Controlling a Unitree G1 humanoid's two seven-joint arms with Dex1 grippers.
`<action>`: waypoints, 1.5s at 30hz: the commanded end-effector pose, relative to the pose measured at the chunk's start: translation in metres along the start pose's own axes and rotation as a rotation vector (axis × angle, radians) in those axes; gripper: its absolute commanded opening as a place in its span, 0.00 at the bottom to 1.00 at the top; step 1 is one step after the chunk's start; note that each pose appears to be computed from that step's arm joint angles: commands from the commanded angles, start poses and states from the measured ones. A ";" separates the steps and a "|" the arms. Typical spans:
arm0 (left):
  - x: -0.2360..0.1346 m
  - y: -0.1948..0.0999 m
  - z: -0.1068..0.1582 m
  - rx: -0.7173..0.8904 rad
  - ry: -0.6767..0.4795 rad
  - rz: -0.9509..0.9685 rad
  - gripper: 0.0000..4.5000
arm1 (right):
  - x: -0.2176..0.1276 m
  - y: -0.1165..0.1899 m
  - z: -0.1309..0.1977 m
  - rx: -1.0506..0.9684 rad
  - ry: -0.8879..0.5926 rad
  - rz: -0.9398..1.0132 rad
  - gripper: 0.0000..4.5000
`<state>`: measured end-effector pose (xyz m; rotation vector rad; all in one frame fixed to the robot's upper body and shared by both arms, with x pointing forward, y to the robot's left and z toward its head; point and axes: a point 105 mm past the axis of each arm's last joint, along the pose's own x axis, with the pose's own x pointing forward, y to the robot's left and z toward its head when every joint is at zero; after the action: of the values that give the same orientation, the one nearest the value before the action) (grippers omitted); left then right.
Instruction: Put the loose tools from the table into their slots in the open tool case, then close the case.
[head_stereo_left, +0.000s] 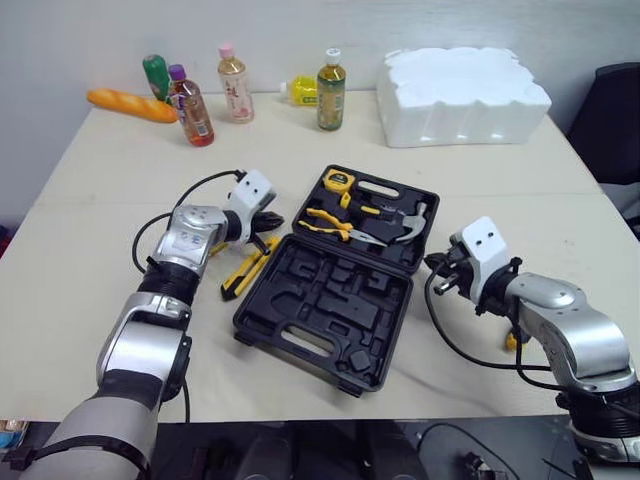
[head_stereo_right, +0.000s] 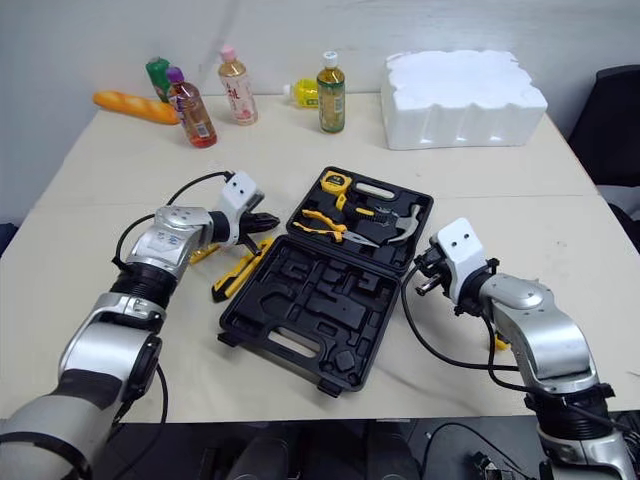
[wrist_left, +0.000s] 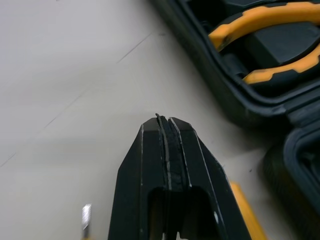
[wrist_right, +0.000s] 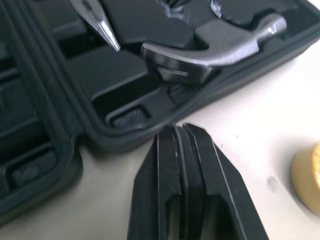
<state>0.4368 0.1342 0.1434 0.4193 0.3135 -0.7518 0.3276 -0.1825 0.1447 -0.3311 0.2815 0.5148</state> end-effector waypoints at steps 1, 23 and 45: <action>0.000 -0.004 0.011 0.058 -0.011 -0.037 0.00 | -0.005 0.008 0.013 -0.023 -0.032 0.027 0.01; -0.011 -0.076 -0.001 0.116 -0.021 -0.318 0.00 | 0.007 0.043 0.016 -0.108 0.006 0.238 0.01; 0.000 -0.069 0.012 0.089 -0.061 -0.255 0.00 | -0.020 -0.027 -0.023 -0.081 0.103 0.044 0.01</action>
<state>0.3889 0.0955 0.1222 0.4307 0.3349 -0.9953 0.3160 -0.2289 0.1288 -0.4077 0.4147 0.5381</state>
